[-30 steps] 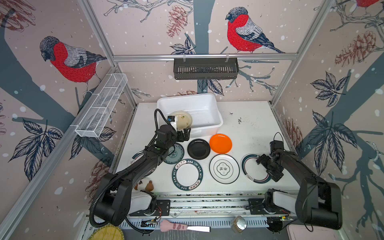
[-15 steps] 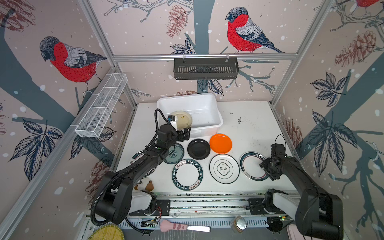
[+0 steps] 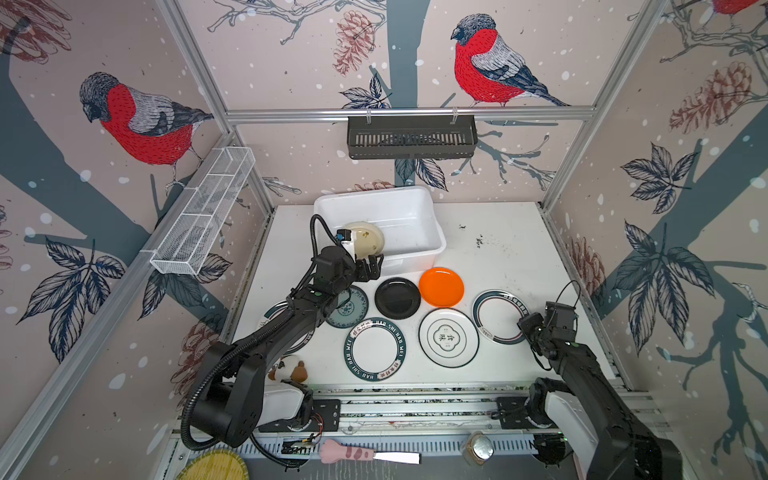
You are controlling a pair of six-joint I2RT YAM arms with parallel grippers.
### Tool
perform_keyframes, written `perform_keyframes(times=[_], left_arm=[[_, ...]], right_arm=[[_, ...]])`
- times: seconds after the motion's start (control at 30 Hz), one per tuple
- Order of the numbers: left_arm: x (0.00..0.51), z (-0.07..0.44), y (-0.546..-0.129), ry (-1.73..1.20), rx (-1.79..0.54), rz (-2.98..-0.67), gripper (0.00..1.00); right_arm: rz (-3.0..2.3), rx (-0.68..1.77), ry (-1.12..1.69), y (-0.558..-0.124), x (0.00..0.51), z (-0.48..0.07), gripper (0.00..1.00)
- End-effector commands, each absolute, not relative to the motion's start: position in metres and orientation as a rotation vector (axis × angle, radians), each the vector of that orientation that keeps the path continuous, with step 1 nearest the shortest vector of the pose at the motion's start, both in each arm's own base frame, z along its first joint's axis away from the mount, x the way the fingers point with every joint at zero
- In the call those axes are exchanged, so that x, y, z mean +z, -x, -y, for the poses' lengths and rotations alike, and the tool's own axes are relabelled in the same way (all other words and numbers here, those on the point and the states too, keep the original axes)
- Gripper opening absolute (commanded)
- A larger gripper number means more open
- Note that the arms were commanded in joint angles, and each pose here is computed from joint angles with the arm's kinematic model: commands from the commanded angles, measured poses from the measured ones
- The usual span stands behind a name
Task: Place the plates into the plastic bin on the countertop
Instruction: 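Grasp the green-rimmed plate's rim with the right gripper and tilt it upright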
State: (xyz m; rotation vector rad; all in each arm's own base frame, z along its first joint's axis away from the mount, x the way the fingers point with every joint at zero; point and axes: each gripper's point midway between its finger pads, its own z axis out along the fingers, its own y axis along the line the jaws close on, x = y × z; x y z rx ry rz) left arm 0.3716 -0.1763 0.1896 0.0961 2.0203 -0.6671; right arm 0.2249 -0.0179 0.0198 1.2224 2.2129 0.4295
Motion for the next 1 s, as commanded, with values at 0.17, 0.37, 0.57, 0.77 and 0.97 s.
perform_keyframes(times=[0.17,0.37,0.57,0.77,0.97], left_arm=[[0.204,0.179,-0.364,-0.088,-0.717,-2.014,0.98],[0.211,0.177,-0.362,-0.082,-0.715,-2.005,0.98],[0.213,0.176,-0.362,-0.084,-0.708,-2.010,0.98],[0.213,0.176,-0.361,-0.082,-0.712,-2.014,0.98],[0.214,0.179,-0.361,-0.081,-0.730,-2.009,0.98]], right_arm=[[-2.412,0.510,-1.320,-0.182,-0.006,-0.009,0.48],[-2.454,0.497,-1.292,-0.179,-0.006,-0.010,0.37],[-2.456,0.491,-1.289,-0.179,-0.007,-0.009,0.16],[-2.458,0.470,-1.278,-0.179,-0.006,-0.007,0.03],[-2.419,0.491,-1.277,-0.182,-0.002,-0.007,0.02]])
